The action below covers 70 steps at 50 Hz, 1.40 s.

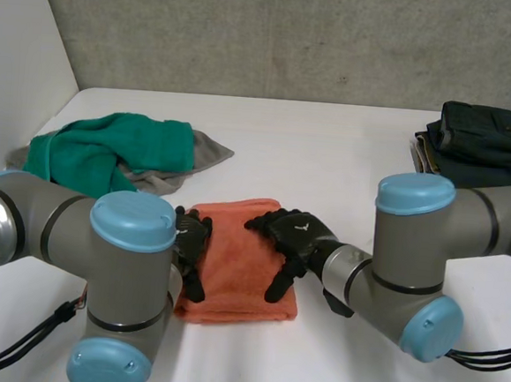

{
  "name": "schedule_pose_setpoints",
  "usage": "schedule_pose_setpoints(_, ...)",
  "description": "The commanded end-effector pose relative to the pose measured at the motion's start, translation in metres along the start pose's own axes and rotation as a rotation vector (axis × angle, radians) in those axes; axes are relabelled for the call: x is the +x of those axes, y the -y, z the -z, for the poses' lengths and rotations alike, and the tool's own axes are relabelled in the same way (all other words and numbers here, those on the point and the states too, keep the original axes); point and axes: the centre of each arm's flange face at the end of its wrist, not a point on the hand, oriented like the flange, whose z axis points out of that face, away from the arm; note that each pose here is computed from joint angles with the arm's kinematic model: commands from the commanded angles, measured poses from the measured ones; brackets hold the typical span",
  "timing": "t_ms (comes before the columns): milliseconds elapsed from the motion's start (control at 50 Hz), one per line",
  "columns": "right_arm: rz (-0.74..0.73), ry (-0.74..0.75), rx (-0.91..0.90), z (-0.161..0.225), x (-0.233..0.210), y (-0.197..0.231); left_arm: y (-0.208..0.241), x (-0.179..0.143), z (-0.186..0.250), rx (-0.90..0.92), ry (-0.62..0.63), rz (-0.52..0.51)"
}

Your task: Fold the laundry.

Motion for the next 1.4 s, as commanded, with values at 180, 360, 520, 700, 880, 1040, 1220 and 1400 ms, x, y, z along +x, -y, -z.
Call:
schedule_pose_setpoints(180,0.251,-0.144,0.104,0.038,-0.011,0.038,0.068,-0.019,0.025,0.256,-0.086,0.031)
schedule_pose_setpoints(360,0.31,-0.059,0.114,0.056,-0.058,-0.009,0.114,-0.036,0.03,0.461,-0.301,0.034)
schedule_pose_setpoints(520,0.323,-0.042,0.141,0.045,-0.066,-0.034,0.123,-0.028,0.04,0.475,-0.481,0.049)
schedule_pose_setpoints(700,0.345,-0.064,0.216,0.02,-0.06,-0.037,0.121,-0.026,0.039,0.456,-0.49,0.067)
schedule_pose_setpoints(880,0.426,-0.072,0.219,0.011,-0.059,-0.039,0.118,-0.025,0.038,0.445,-0.492,0.07)
schedule_pose_setpoints(1040,0.434,-0.086,0.268,0.004,-0.057,-0.031,0.118,-0.025,0.038,0.444,-0.494,0.07)
schedule_pose_setpoints(1220,0.436,-0.092,0.291,-0.002,-0.056,-0.021,0.119,-0.026,0.038,0.449,-0.489,0.069)
schedule_pose_setpoints(1400,0.443,-0.098,0.311,-0.004,-0.056,-0.016,0.119,-0.026,0.038,0.449,-0.49,0.07)
